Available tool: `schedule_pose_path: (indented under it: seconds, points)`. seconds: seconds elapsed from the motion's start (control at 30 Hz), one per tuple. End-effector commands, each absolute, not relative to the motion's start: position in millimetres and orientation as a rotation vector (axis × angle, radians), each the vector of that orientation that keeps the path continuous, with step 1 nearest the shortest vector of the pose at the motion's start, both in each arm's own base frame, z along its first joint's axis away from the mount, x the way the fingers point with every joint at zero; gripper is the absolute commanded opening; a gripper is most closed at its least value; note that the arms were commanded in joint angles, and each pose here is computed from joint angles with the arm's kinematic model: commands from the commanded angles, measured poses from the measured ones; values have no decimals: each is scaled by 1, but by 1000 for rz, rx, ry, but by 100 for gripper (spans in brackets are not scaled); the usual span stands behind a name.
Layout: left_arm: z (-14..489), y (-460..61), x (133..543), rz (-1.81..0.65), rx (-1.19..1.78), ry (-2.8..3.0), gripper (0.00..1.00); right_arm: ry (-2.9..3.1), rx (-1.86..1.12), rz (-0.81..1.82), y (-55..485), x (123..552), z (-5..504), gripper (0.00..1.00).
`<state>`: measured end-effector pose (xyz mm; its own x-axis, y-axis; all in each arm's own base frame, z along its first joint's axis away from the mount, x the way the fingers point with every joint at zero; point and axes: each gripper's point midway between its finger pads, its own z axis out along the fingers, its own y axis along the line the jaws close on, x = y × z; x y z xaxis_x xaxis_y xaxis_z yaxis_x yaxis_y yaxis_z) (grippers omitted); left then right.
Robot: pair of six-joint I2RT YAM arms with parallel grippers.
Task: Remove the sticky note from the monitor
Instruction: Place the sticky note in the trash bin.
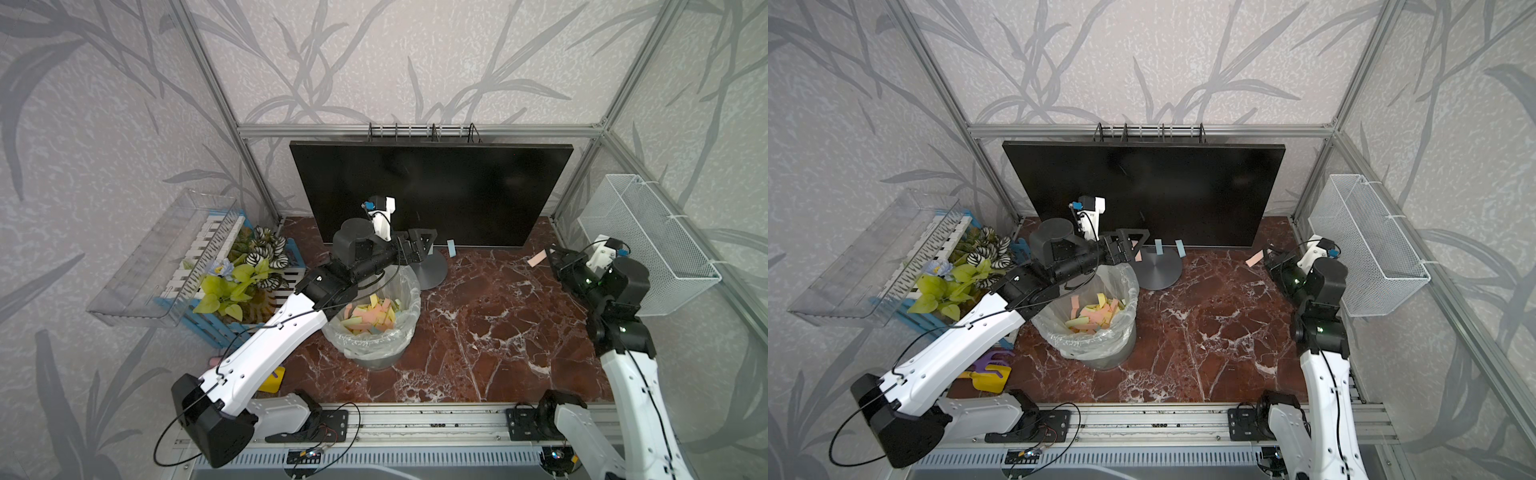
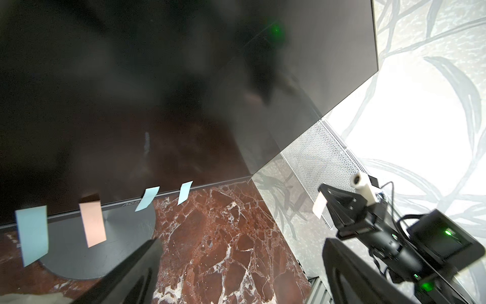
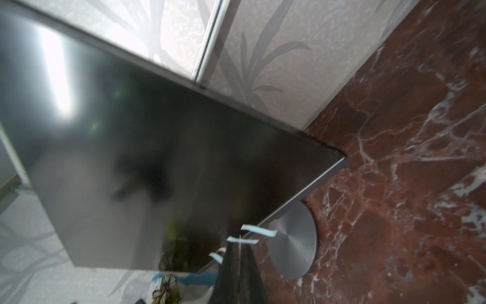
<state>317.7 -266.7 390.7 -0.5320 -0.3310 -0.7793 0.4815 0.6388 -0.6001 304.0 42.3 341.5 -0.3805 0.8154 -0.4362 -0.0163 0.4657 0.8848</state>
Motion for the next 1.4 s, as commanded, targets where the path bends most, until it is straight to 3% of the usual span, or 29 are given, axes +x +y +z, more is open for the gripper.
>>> schedule_pose_path:
  seconds: [0.0,0.33,0.6,0.77,0.83,0.93,1.0,1.37]
  points:
    - [387,-243,321,-919,51,1880,100,1876,534,1084,89,288,342,0]
    - [422,-144,345,-721,-194,1806,100,1991,-267,1095,278,260,392,0]
    - [454,-91,352,-632,-306,1713,100,1995,-703,1032,396,243,369,0]
    - [464,-81,351,-634,-326,1690,100,2012,-873,946,442,240,344,1]
    - [466,-80,350,-640,-326,1683,100,2016,-902,927,452,241,337,16]
    - [464,-80,349,-648,-327,1685,100,2025,-934,906,463,244,329,52]
    - [464,-79,348,-651,-326,1684,100,2019,-940,905,465,245,331,62]
    - [452,-82,347,-676,-325,1706,100,1975,-928,882,452,244,354,80]
